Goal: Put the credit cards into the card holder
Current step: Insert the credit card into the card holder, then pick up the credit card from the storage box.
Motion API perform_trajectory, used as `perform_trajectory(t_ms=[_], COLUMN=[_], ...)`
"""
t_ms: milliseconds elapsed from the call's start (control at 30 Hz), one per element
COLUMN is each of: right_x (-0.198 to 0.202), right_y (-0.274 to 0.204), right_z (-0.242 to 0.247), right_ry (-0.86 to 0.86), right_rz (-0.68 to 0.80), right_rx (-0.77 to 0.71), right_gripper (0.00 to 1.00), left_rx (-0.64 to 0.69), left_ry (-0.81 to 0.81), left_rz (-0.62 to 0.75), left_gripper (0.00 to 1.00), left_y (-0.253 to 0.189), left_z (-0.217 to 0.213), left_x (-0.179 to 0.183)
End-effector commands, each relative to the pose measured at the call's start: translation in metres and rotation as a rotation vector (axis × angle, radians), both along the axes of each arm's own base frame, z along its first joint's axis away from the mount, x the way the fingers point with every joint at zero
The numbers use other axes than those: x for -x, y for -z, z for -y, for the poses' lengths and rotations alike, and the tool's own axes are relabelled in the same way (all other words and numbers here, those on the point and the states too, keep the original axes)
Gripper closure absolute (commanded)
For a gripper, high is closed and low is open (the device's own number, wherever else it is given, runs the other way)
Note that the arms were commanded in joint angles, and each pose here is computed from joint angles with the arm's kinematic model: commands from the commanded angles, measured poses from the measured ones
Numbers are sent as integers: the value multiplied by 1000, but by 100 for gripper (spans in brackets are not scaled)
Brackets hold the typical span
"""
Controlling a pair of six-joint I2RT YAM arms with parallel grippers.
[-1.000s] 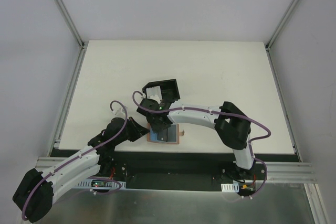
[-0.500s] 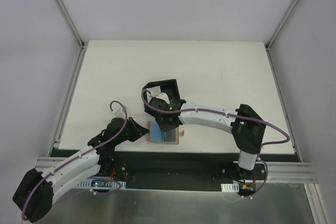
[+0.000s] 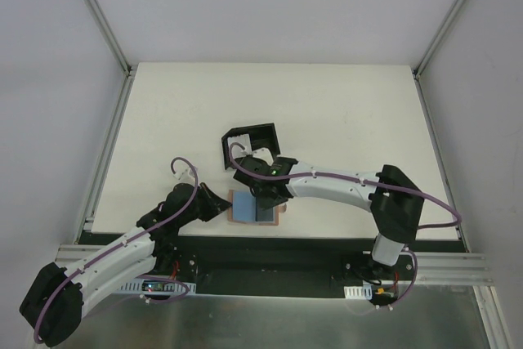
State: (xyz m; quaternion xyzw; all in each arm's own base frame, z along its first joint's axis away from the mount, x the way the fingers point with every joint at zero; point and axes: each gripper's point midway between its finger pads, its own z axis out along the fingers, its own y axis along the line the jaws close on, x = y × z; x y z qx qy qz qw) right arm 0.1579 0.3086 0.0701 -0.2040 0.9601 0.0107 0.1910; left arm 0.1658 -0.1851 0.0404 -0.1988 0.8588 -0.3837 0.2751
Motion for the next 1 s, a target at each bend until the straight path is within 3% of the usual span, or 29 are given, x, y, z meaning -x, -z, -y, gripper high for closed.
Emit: perform_trajectory(t_ms=[0,367,700,967], right_x=[-13,-79,-141,-169], right_y=[-32,-89,-87,-63], right_z=[0,-40,-64,-81], right_ry=[8,-17,22,-16], right_rz=[70,130,105,47], right_rx=[-68,-399,-477,-524], right_gripper=[63,57,46,43], left_rx=[-1,-55,-73,-53], left_ry=[-42,-87,-181,-201], left_rz=[-3,-66,-97,-88], left_gripper=[100,100,100,100], left_y=[3,19,31,32], left_z=[-5,-12,-23,-26], left_x=[-4,-5,-12,-17])
